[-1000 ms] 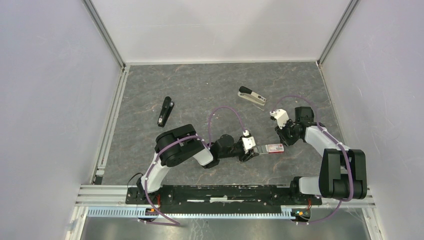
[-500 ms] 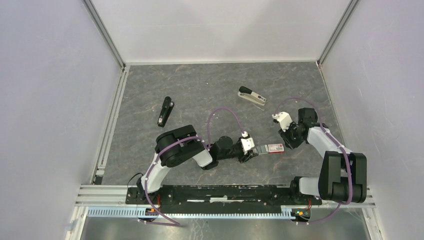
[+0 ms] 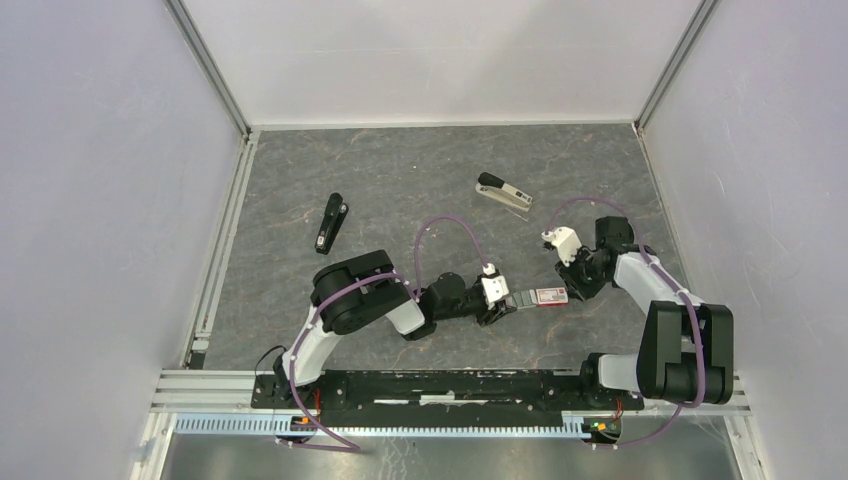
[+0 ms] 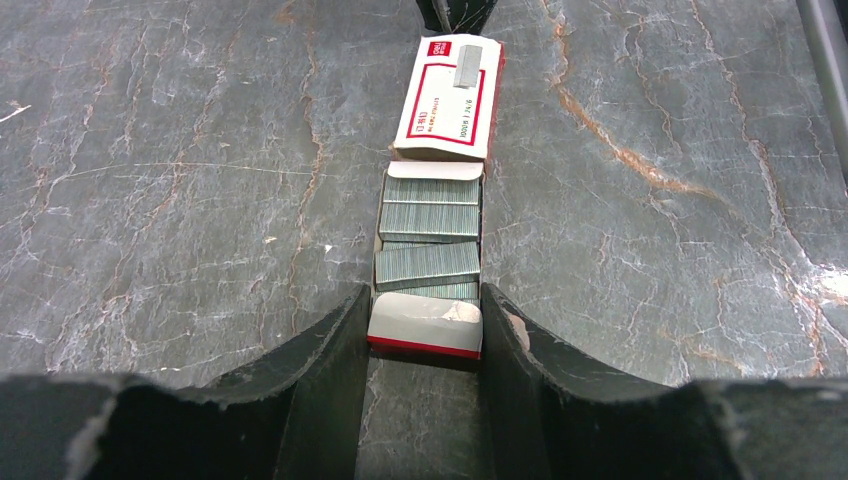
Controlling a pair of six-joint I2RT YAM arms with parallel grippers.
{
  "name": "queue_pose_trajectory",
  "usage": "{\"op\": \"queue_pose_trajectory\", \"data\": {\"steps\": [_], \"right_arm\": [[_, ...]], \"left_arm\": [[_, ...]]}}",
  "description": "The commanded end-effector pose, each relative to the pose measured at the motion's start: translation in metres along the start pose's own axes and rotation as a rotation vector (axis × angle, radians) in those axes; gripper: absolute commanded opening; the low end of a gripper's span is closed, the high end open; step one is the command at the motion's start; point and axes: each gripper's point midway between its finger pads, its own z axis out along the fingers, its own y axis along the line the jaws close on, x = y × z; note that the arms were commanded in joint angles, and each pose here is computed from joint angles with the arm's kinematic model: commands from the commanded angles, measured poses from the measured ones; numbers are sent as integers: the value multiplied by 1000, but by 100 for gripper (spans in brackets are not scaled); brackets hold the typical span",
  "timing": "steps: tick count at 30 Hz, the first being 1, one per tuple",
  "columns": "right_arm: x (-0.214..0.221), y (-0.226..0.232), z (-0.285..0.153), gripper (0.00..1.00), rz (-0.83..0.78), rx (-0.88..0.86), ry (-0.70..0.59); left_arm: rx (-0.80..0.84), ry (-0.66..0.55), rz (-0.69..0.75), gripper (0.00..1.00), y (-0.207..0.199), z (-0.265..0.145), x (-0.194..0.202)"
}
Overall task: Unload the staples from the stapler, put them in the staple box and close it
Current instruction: Close the staple box at the center of the board.
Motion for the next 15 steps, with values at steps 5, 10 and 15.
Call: {"op": "queue_pose_trajectory", "data": {"steps": [5, 10, 15], "right_arm": [[2, 9, 6, 29, 9, -51, 15], [1, 9, 7, 28, 7, -53, 18], [-1, 9, 8, 28, 7, -54, 15]], "left_arm": [[43, 57, -3, 50, -11, -1, 24], [54, 55, -2, 50, -13, 2, 23], [59, 55, -1, 50, -13, 4, 23]]}}
